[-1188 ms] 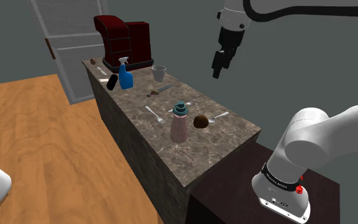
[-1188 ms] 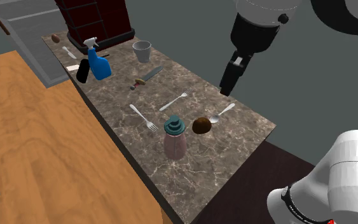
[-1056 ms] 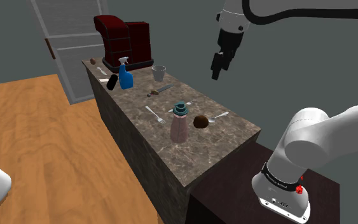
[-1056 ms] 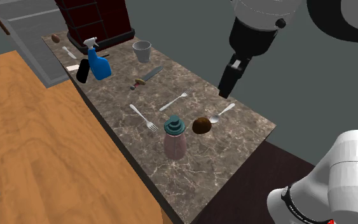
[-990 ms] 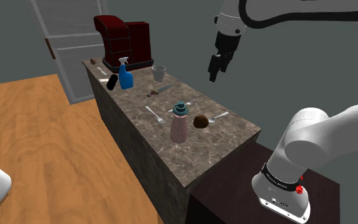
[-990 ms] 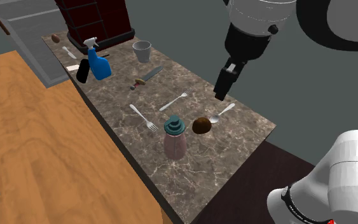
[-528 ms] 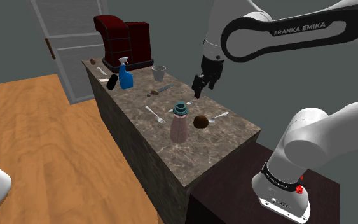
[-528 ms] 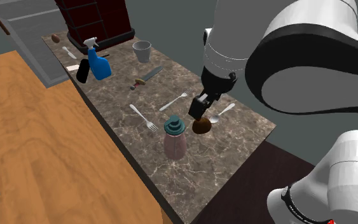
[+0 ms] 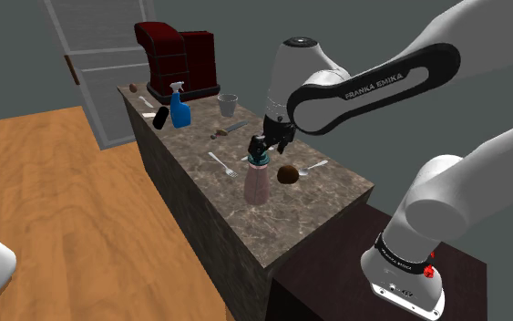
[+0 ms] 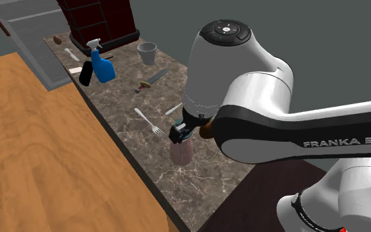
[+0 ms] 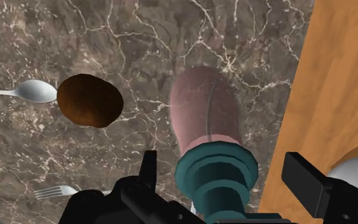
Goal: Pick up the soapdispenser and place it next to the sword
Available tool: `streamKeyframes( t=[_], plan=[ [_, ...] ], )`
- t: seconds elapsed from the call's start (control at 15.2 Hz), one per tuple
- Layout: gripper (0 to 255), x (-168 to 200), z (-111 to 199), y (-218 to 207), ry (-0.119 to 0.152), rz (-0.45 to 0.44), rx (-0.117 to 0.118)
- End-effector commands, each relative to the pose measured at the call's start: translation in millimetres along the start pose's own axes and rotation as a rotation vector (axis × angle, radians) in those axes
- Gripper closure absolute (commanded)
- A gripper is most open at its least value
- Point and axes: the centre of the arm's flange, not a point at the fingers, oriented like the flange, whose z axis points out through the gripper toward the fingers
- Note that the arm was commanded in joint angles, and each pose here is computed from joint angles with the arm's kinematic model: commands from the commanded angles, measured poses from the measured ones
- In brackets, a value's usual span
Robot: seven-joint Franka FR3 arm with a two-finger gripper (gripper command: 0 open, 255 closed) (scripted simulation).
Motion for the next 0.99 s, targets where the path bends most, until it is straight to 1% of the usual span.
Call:
streamKeyframes(
  t=[0.0,0.46,0.92],
  plan=[
    [0,4,16,-6,0.009,0.024,0.006],
    [0,4,50,-6,0.009,0.024,0.006],
    [0,4,50,-6,0.009,0.024,0.006]
  ],
)
